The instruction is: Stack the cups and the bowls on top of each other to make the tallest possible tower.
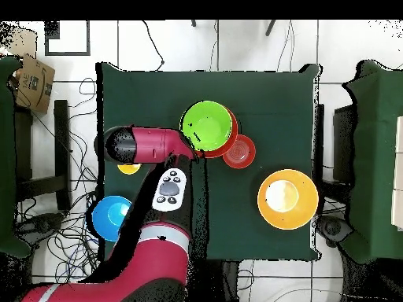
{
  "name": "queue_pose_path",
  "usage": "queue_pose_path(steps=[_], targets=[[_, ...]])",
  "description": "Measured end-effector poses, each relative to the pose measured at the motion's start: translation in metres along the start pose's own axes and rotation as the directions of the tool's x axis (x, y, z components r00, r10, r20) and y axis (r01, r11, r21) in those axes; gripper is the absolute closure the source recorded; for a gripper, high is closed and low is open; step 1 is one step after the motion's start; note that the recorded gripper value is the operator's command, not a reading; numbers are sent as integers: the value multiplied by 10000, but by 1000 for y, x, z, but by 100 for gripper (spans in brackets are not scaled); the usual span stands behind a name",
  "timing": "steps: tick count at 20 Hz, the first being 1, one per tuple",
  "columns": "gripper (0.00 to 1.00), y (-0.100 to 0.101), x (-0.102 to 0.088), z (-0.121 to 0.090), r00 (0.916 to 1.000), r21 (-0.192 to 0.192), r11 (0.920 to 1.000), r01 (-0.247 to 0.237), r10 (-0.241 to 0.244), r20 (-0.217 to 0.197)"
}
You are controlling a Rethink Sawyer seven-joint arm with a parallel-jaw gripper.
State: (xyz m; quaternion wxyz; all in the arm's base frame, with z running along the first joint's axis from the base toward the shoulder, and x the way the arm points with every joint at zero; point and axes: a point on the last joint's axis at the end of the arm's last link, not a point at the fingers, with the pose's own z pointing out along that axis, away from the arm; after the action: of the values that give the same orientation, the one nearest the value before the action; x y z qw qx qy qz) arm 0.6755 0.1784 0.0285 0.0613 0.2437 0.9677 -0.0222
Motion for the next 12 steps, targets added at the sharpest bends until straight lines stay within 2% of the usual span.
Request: queue_pose_path(steps=[5,12], targets=[[0,4,2,-1,10000,-24,10000,4,-4,-2],[0,7,1,0,9998,-148,9999,-10,13,211]])
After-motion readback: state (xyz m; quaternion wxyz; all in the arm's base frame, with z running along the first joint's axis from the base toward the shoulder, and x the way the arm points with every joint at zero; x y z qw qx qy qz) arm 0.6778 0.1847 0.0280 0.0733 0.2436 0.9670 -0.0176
